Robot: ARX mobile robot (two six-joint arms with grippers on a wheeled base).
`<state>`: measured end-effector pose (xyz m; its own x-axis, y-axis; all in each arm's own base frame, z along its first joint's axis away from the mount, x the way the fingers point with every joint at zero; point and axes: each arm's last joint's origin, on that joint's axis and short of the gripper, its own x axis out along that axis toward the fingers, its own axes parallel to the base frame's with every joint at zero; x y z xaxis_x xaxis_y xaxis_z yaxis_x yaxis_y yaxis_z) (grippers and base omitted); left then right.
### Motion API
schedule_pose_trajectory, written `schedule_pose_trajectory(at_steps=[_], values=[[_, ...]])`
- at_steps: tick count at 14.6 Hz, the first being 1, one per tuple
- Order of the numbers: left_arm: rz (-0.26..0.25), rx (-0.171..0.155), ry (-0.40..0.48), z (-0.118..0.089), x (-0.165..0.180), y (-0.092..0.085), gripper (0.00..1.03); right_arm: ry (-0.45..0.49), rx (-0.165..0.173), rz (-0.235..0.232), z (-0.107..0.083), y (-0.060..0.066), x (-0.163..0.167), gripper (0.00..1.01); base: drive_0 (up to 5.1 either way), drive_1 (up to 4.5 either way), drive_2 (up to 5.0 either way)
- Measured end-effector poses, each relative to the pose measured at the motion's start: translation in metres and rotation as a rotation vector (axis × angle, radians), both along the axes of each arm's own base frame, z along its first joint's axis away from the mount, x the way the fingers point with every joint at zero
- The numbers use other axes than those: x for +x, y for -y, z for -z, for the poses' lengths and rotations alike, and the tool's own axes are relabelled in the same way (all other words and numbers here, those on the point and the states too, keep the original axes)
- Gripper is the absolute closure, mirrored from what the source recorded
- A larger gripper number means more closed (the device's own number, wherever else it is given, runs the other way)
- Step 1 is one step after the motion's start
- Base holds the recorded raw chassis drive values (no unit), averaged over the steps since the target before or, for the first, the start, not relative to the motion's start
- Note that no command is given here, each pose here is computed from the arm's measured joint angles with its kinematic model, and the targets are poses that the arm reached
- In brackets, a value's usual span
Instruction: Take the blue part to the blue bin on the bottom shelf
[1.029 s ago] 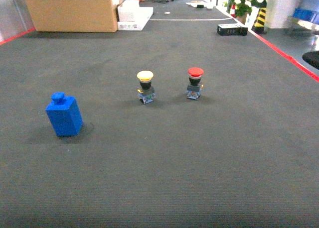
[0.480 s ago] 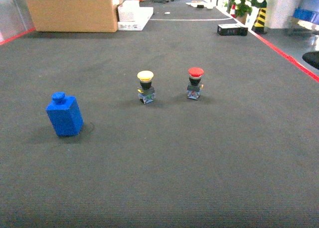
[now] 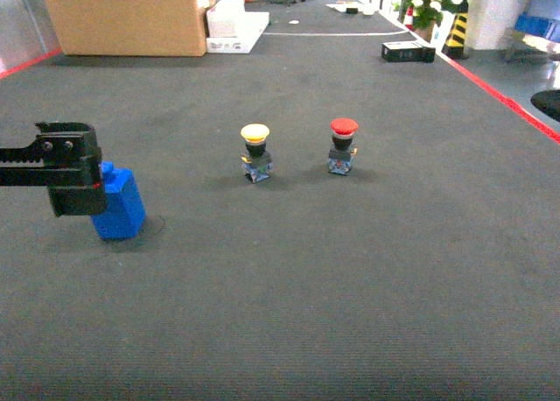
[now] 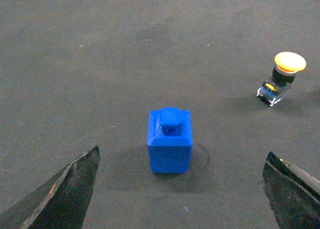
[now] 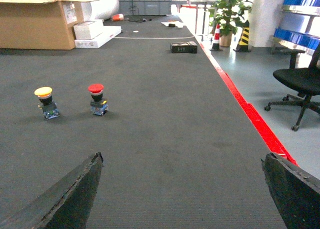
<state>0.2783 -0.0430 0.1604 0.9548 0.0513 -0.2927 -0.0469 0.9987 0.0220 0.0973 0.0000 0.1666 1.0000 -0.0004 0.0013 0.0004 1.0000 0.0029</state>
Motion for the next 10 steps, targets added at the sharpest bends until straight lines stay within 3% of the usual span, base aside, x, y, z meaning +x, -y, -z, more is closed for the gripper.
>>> schedule_pose_trajectory(at_steps=[3,10], values=[[-0.01,-0.001,-0.048,0.02,0.037,-0.003,0.05,0.0,0.0,0.0,0.0,0.0,0.0,0.03,0.0,0.0,0.0],[-0.002,-0.01,-0.134,0.06,0.082,-0.01,0.05,0.0,0.0,0.0,0.0,0.0,0.0,0.03,0.0,0.0,0.0]])
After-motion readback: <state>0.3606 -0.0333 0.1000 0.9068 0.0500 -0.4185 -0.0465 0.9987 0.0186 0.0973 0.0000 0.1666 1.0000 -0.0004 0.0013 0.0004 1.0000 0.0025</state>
